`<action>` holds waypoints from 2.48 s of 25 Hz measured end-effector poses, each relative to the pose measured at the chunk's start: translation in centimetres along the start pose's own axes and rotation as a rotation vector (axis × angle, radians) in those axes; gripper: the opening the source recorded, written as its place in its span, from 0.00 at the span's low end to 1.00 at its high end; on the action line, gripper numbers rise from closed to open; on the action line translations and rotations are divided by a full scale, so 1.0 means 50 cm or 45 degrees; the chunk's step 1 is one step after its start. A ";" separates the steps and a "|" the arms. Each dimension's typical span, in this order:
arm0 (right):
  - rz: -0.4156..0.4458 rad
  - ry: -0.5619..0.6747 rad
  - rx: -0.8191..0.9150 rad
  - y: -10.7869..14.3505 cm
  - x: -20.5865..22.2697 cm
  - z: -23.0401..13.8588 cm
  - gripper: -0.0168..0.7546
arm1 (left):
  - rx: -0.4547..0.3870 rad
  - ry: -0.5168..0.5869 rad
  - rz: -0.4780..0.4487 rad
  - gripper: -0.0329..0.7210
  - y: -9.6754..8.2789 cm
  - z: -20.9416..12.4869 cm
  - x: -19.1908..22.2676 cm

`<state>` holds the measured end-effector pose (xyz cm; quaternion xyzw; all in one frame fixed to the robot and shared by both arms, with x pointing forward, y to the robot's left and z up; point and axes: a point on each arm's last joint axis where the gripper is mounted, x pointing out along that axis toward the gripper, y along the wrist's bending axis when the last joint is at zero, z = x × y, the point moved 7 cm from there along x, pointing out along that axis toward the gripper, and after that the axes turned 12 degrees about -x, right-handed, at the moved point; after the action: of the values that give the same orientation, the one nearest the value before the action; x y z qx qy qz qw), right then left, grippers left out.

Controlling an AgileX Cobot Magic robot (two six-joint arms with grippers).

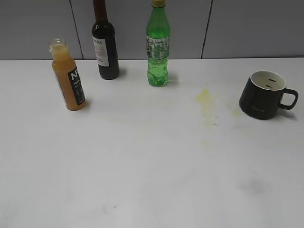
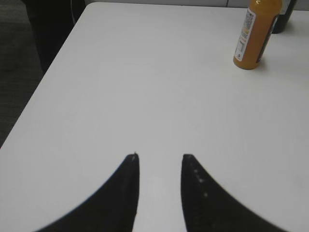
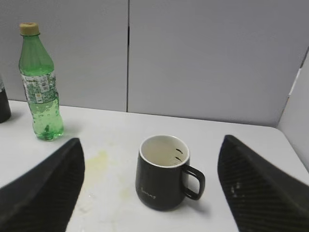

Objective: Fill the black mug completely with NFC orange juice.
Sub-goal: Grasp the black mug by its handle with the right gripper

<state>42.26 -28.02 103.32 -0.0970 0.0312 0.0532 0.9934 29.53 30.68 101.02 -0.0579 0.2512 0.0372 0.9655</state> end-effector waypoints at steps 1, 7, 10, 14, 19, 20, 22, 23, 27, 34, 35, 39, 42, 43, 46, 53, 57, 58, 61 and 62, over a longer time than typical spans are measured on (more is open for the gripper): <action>0.002 0.001 0.001 0.001 0.017 -0.004 0.87 | 0.000 0.000 0.000 0.36 0.000 0.000 0.000; -0.013 -0.053 0.027 0.005 0.127 -0.030 0.87 | 0.000 0.000 0.000 0.36 0.000 0.000 0.000; -0.023 -0.070 0.034 0.007 0.162 -0.051 0.87 | 0.000 0.000 0.000 0.36 0.000 0.000 0.000; -0.067 -0.034 0.064 0.002 0.199 -0.096 0.86 | 0.000 0.000 0.000 0.36 0.000 0.000 0.000; -0.175 0.049 0.080 -0.018 0.219 -0.152 0.86 | 0.000 0.000 0.000 0.36 0.000 0.000 0.000; -0.183 0.065 0.082 -0.019 0.221 -0.162 0.85 | 0.000 0.000 0.000 0.36 0.000 0.000 0.000; -0.196 0.070 0.076 -0.019 0.219 -0.177 0.85 | 0.000 0.000 0.000 0.36 0.000 0.000 0.000; -0.202 0.070 0.072 -0.019 0.217 -0.183 0.84 | 0.000 0.000 0.000 0.36 0.000 0.000 0.000; -0.224 0.140 0.056 -0.024 0.198 -0.228 0.84 | 0.000 0.000 0.000 0.36 0.000 0.000 0.000; -0.315 0.357 0.078 -0.058 0.179 -0.321 0.82 | 0.000 0.000 0.000 0.36 0.000 0.000 0.000; -0.328 0.380 0.082 -0.064 0.179 -0.331 0.82 | 0.000 0.000 0.000 0.36 0.000 0.000 0.000; -0.371 0.421 0.093 -0.083 0.192 -0.355 0.82 | 0.000 0.000 0.000 0.36 0.000 0.000 0.000; -0.379 0.414 0.096 -0.089 0.213 -0.360 0.82 | 0.000 0.000 0.000 0.36 0.000 0.000 0.000; -0.383 0.412 0.097 -0.091 0.221 -0.363 0.82 | 0.000 0.000 0.000 0.36 0.000 0.000 0.000; -0.393 0.424 0.100 -0.100 0.241 -0.379 0.82 | 0.000 0.000 0.000 0.36 0.000 0.000 0.000; -0.375 0.423 0.091 -0.102 0.283 -0.399 0.81 | 0.000 0.000 0.000 0.36 0.000 0.000 0.000; -0.377 0.391 0.084 -0.111 0.304 -0.394 0.81 | 0.000 0.000 0.000 0.36 0.000 0.000 0.000; -0.379 0.386 0.084 -0.113 0.308 -0.394 0.81 | 0.000 0.000 0.000 0.36 0.000 0.000 0.000; -0.383 0.374 0.080 -0.121 0.320 -0.396 0.81 | 0.000 0.000 0.000 0.36 0.000 0.000 0.000; -0.379 0.373 0.079 -0.120 0.324 -0.398 0.81 | 0.000 0.000 0.000 0.36 0.000 0.000 0.000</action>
<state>57.98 -36.18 83.78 -0.0767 0.1623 -0.1097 0.9776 29.54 30.68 101.02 -0.0579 0.2510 0.0372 0.9655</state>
